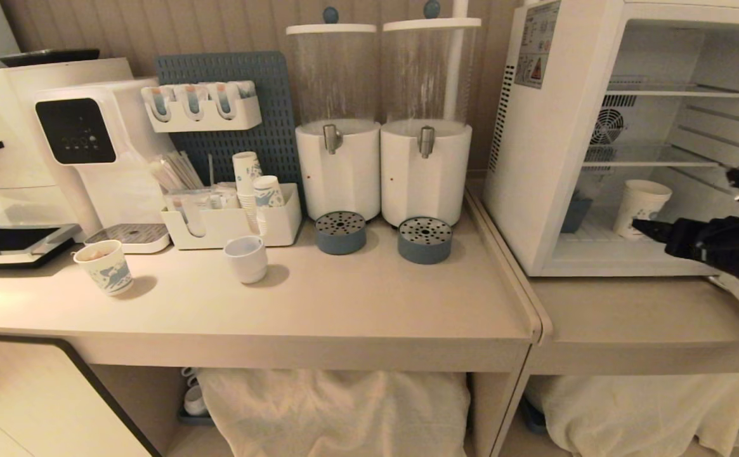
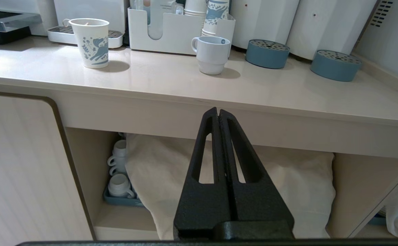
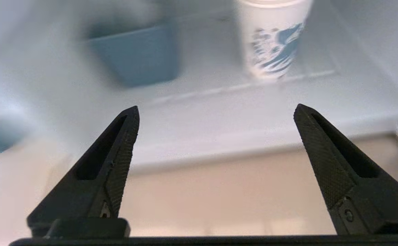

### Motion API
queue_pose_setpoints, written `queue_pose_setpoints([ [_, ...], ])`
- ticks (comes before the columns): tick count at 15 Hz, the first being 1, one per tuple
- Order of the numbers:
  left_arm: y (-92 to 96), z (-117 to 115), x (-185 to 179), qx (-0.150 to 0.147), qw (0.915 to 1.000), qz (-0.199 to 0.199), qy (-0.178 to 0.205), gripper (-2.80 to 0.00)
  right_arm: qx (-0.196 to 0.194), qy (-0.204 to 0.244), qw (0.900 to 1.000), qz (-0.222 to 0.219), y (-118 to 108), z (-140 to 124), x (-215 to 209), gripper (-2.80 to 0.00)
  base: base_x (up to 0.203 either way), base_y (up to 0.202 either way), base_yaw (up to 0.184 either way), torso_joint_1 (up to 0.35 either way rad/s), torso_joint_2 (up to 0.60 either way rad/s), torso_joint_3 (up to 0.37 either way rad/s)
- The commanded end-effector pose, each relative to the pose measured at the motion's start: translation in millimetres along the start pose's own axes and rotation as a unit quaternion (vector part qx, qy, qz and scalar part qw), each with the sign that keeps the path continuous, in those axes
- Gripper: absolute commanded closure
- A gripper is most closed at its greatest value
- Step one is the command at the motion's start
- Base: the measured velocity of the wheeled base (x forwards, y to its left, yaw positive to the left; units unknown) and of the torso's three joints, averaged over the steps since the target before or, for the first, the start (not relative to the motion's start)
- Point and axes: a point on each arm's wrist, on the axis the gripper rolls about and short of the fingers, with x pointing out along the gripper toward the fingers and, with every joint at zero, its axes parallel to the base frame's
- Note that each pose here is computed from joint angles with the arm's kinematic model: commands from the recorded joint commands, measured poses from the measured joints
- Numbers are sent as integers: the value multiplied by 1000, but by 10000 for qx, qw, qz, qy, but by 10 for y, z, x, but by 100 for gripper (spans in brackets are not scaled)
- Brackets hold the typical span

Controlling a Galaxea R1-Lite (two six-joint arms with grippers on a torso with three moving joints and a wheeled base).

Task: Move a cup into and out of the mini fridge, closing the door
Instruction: Put the paper cup in the freezer, then close the freezer door

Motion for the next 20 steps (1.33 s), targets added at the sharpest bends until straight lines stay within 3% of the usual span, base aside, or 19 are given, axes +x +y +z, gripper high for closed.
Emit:
queue_pose_setpoints([
  [1,16,-113,16,-17,9998,28,177,0,-152,-586,9974,382,158,277,-665,-280,0,0,0,0,0,0],
  [2,16,-113,16,-26,9998,28,177,0,-162,-554,9960,680,210,301,-908,-280,0,0,0,0,0,0],
  [3,16,-111,16,-45,9998,33,168,0,-141,-422,9928,1111,262,295,-1190,0,0,0,0,0,0,0],
  [6,15,-111,16,-57,9998,27,169,0,-39,-137,9760,2175,397,189,-1850,0,0,0,0,0,0,0],
  [11,15,-111,16,-65,9998,28,169,0,96,177,9453,3256,761,-67,-2821,0,0,0,0,0,0,0],
  [12,15,-111,16,-65,9998,28,169,0,100,260,9365,3495,837,-57,-3021,0,0,0,0,0,0,0],
  [14,15,-111,16,-65,9998,28,169,0,3,486,9095,4128,904,-103,-3382,0,0,0,0,0,0,0],
  [15,15,-111,16,-65,9998,28,169,0,-132,440,9034,4264,895,-178,-3573,0,0,0,0,0,0,0],
  [18,15,-111,16,-66,9998,28,169,0,-418,8,9060,4213,731,-520,-3999,0,0,0,0,0,0,0],
  [20,15,-110,16,-72,9998,27,161,0,-479,-403,9215,3834,657,-817,-4127,0,0,0,0,0,0,0],
])
